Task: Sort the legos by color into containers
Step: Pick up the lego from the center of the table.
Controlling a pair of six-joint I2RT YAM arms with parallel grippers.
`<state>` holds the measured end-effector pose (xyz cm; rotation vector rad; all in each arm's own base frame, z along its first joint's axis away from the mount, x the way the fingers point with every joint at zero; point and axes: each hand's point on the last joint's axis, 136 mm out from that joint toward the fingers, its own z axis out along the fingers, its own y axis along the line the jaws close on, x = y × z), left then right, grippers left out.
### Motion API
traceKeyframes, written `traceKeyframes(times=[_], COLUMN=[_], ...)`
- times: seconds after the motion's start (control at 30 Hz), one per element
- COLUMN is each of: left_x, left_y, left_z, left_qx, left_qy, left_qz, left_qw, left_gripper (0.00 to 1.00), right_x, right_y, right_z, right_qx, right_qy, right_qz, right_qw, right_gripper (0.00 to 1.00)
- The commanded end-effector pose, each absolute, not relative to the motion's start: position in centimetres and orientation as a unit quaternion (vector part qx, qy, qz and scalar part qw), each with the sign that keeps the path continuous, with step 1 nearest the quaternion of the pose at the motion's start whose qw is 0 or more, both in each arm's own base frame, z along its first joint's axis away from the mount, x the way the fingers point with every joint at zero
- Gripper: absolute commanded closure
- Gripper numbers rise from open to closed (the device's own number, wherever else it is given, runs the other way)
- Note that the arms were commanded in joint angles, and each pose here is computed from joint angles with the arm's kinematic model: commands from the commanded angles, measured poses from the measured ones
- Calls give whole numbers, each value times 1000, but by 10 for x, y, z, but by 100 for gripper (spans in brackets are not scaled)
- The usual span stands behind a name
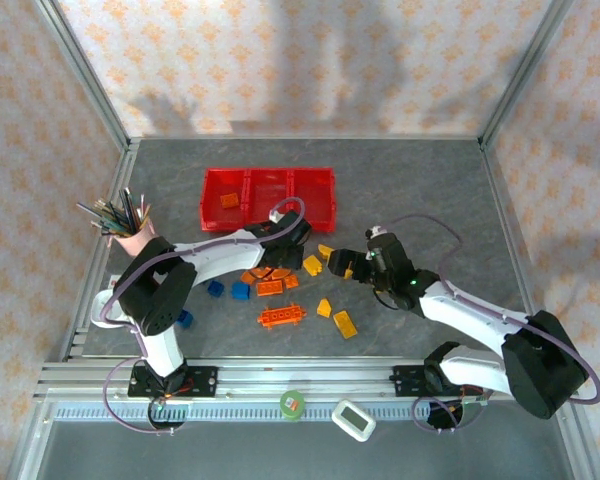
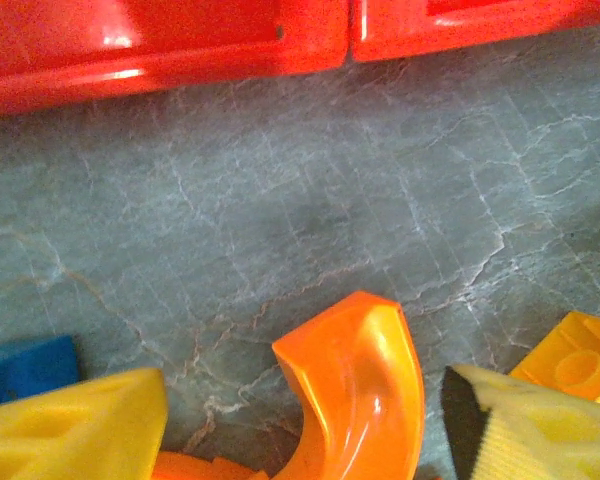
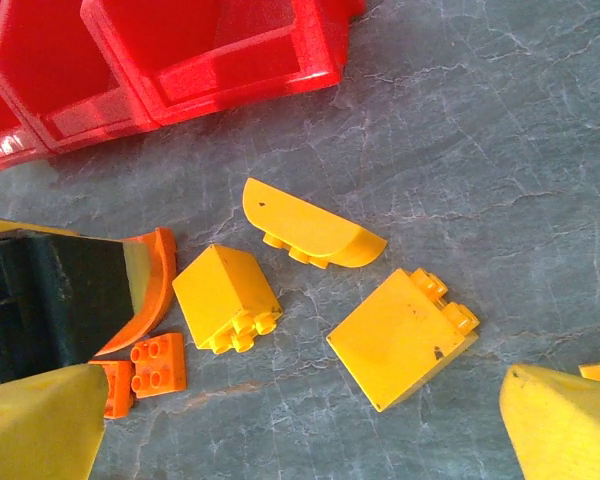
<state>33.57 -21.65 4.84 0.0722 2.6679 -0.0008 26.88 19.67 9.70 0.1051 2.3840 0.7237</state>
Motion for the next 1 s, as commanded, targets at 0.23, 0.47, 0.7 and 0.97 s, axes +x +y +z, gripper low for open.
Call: traceKeyframes(times=[0.23,0.47,0.7,0.97], left_x=[351,350,351,348], left_y=[-226,-226,-227,-226], left_z=[39,30,27,12], left_qx=[37,37,34,34], left_qy=[970,972,972,975], left_qz=[16,18,16,26], left_qw=[241,232,230,216], left_gripper=[44,51,49,51], right_x=[268,269,269,269], right_y=[194,193,193,192], right_z=[97,97,97,97], right_qx=[44,45,44,44], right_qy=[905,904,904,904], right_qz=[275,274,274,274], right_qw=[321,324,324,324], right_gripper=[0,0,0,0])
